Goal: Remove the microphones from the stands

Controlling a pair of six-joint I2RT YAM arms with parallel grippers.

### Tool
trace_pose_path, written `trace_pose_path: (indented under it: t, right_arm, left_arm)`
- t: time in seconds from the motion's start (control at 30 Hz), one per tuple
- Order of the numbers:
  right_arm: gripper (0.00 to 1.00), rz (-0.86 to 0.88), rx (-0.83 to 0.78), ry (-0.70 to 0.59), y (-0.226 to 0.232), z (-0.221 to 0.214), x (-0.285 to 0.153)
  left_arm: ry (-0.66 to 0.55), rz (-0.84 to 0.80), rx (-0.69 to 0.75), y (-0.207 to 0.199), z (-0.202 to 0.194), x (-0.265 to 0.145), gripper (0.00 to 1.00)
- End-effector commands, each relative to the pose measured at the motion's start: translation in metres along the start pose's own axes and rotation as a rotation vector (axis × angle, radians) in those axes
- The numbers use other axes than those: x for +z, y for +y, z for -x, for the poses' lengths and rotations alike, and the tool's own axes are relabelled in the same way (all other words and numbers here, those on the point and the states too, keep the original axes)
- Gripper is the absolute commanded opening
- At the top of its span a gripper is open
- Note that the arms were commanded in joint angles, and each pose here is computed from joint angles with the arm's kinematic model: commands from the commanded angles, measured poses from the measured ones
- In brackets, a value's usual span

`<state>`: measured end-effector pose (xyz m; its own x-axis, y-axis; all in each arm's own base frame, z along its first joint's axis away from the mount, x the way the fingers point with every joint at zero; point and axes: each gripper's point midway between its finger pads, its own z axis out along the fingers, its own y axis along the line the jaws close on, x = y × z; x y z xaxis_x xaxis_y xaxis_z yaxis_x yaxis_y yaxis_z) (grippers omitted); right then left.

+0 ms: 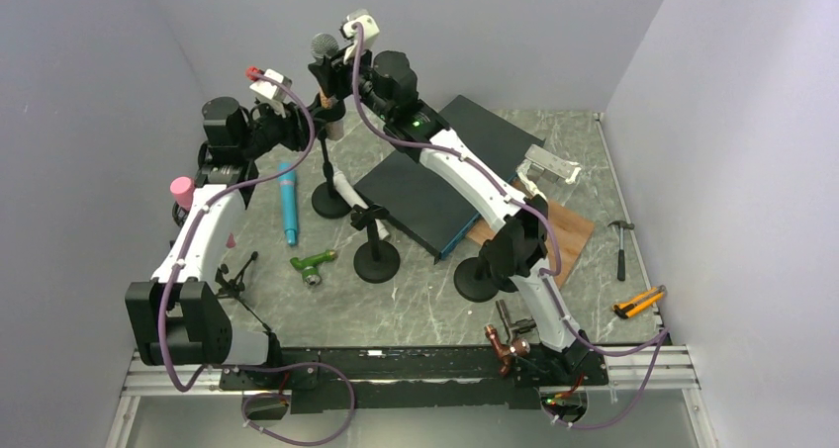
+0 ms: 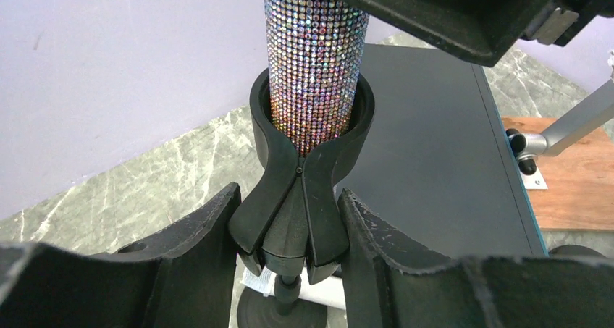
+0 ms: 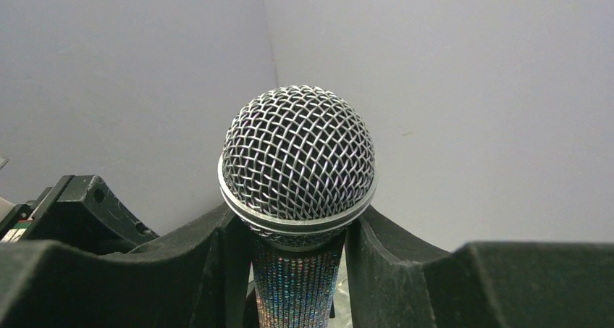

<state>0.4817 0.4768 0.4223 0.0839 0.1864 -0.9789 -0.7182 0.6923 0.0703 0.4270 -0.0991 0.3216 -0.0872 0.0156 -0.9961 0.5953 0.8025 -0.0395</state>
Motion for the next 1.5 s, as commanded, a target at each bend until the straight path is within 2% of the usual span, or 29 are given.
trace_pose_path:
  t: [0.0, 0.1, 0.2, 0.3, 0.47, 0.63, 0.8, 1.03, 1.33, 1.37, 1.47]
  right_arm:
    - [0.00, -0.321, -0.150, -0.289, -0.118, 0.128, -0.039]
    - [0.00, -0.342, -0.131, -0.297, -0.135, 0.139, -0.049]
    - [0.00, -0.233, -0.114, -0.295, -0.122, 0.142, -0.045]
    - [0.00, -0.109, -0.073, -0.280, -0.100, 0.126, -0.033]
    - [0.00, -0.102, -0.049, -0.260, -0.099, 0.099, -0.021]
    - [0.00, -0.062, -0.005, -0.229, -0.086, 0.081, -0.012]
    - [0.00, -0.044, -0.009, -0.197, -0.066, 0.072, -0.009]
    - [0.00, -0.070, -0.021, -0.281, -0.064, 0.110, -0.017]
    - [0.00, -0.045, -0.001, -0.324, -0.055, 0.127, -0.022]
    - [0.00, -0.044, -0.001, -0.328, -0.054, 0.128, -0.021]
    - [0.00, -0.039, -0.001, -0.322, -0.053, 0.126, -0.021]
  left_arm:
    - [-0.053, 0.095, 0.010, 0.026, 0.020, 0.001, 0.00]
    - [-0.063, 0.085, 0.019, 0.032, 0.028, 0.010, 0.00]
    - [-0.074, -0.016, 0.047, 0.021, 0.033, 0.019, 0.00]
    - [-0.071, -0.194, 0.083, -0.003, 0.032, 0.023, 0.00]
    - [-0.041, -0.243, 0.093, -0.015, 0.017, 0.014, 0.00]
    - [0.010, -0.212, 0.039, -0.011, -0.005, 0.011, 0.00]
    - [0.017, -0.180, 0.012, -0.003, -0.010, 0.012, 0.00]
    - [0.040, -0.149, -0.002, 0.001, -0.020, 0.010, 0.00]
    - [0.064, -0.132, 0.017, 0.005, -0.025, 0.008, 0.00]
    - [0.059, -0.137, 0.018, 0.004, -0.023, 0.008, 0.03]
    - [0.039, -0.128, 0.018, 0.003, -0.018, 0.005, 0.31]
